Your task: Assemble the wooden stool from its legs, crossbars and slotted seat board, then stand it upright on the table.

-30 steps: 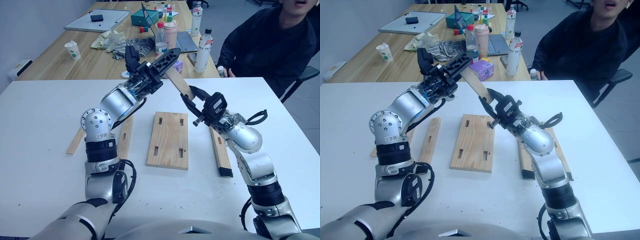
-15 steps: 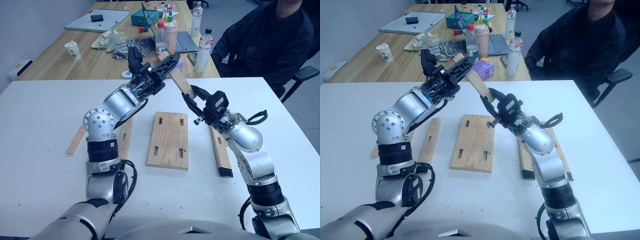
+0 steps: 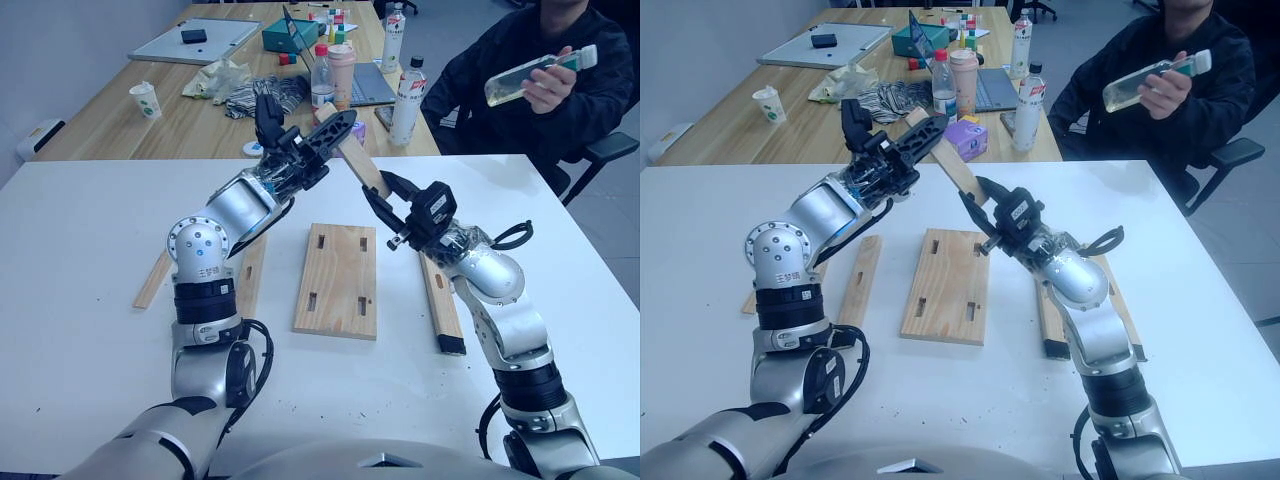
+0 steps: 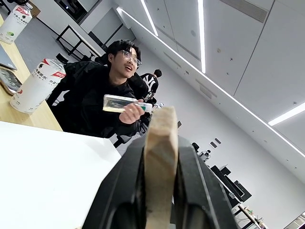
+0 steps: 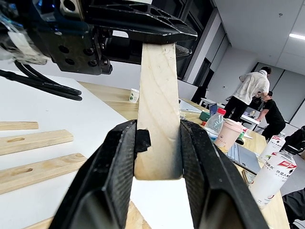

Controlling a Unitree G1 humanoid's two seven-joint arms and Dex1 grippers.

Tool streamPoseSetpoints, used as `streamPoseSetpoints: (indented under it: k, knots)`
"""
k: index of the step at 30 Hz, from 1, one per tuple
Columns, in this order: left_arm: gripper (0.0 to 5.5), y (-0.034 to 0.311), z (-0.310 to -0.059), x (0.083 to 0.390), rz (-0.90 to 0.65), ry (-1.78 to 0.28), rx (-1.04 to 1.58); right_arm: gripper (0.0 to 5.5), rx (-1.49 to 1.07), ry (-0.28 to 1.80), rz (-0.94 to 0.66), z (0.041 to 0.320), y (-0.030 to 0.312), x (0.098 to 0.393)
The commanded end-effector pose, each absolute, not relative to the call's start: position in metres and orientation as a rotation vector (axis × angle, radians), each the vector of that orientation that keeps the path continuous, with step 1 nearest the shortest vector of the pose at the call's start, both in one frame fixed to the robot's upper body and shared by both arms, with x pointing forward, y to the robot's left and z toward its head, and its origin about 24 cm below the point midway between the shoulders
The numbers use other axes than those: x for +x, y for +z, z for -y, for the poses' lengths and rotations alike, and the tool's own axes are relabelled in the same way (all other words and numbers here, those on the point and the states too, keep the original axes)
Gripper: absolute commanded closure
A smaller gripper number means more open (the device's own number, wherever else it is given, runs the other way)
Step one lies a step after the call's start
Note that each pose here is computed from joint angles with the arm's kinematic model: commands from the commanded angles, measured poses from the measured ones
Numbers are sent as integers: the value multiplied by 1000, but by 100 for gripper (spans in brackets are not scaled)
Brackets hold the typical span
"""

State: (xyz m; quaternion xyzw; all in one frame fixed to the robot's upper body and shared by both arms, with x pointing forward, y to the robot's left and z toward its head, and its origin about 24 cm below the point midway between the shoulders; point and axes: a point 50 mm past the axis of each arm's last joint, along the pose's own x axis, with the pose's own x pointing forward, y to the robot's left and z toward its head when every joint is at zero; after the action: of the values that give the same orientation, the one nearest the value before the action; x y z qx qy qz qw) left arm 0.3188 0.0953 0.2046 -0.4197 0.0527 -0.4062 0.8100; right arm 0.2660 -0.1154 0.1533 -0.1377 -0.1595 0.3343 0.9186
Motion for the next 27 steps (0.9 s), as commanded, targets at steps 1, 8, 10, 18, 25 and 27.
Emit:
streamPoseSetpoints:
  k: [1,8,10,18,25,27]
  knots:
    - [506,205,-96,321,-104,-855,-870,370,-248,678,320,117,154,268]
    - [511,190,-125,335,-54,-661,-704,245,-284,606,308,138,153,273]
    - [511,187,-133,340,-19,-594,-639,218,-308,594,302,143,152,275]
    - [511,178,-170,347,110,-437,-441,212,-390,434,209,192,132,287]
    - [511,156,-205,339,38,-351,-320,212,-383,294,204,210,122,283]
    - [511,148,-215,332,2,-333,-326,212,-382,271,201,212,120,281]
